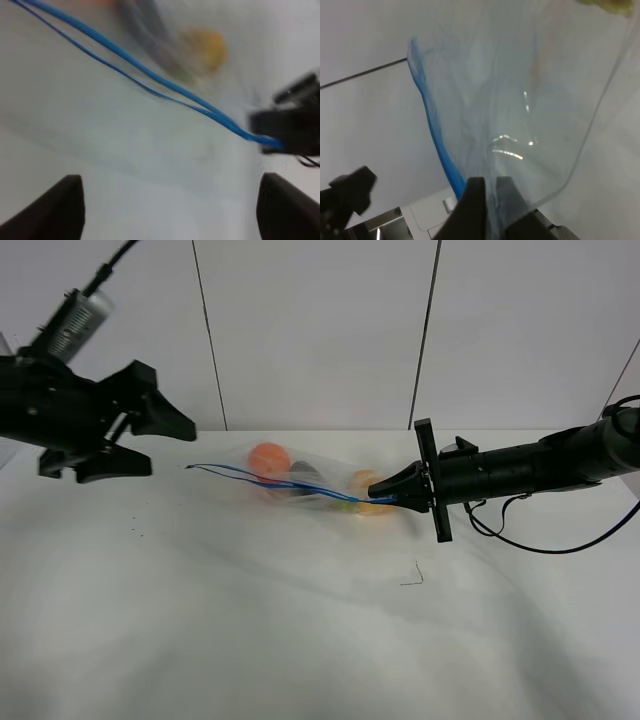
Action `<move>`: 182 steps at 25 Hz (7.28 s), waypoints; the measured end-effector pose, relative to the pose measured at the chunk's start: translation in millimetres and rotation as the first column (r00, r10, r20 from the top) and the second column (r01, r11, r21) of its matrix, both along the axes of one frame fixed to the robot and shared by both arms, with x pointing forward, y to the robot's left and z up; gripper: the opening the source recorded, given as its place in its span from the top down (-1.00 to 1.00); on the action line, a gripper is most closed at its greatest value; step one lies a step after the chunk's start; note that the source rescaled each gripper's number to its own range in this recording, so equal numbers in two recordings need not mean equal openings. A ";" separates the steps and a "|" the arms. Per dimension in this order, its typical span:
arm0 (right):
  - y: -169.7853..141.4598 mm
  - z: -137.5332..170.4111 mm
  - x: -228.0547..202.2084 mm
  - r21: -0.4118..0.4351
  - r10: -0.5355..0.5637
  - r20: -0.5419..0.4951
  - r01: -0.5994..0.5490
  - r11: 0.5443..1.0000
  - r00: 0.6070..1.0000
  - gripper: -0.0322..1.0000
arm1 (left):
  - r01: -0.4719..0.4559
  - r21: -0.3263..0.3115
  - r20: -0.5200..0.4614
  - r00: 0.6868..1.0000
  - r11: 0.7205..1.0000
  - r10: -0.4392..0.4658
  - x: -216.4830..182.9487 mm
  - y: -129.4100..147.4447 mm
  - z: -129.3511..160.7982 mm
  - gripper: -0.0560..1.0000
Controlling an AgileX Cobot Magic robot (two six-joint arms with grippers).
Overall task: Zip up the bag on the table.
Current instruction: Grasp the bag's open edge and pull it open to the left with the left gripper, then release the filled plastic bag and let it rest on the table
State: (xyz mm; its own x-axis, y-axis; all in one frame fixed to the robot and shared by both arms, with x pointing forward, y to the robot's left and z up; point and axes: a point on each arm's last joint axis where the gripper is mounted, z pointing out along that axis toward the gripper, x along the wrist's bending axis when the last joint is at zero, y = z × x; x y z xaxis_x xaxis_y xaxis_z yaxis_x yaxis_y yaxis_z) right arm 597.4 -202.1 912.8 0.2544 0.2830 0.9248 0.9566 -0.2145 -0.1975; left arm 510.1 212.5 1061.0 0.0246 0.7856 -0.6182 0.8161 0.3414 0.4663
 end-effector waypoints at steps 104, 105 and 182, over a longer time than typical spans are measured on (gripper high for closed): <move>1.6 3.5 3.2 0.040 -0.037 0.002 0.037 0.999 0.999 0.94 | -0.655 -0.236 -0.422 0.734 0.717 0.532 113.3 65.9 -110.7 0.89; 1.6 3.5 3.2 0.040 -0.037 0.002 0.037 0.999 0.999 0.94 | -0.655 -0.237 -0.423 0.734 0.717 0.531 113.3 66.2 -110.7 0.89; 1.3 0.1 -1.0 0.001 0.014 0.007 -0.014 1.000 1.000 0.94 | 0.157 0.621 -0.181 0.982 0.768 -0.054 -178.1 82.9 -33.8 -1.00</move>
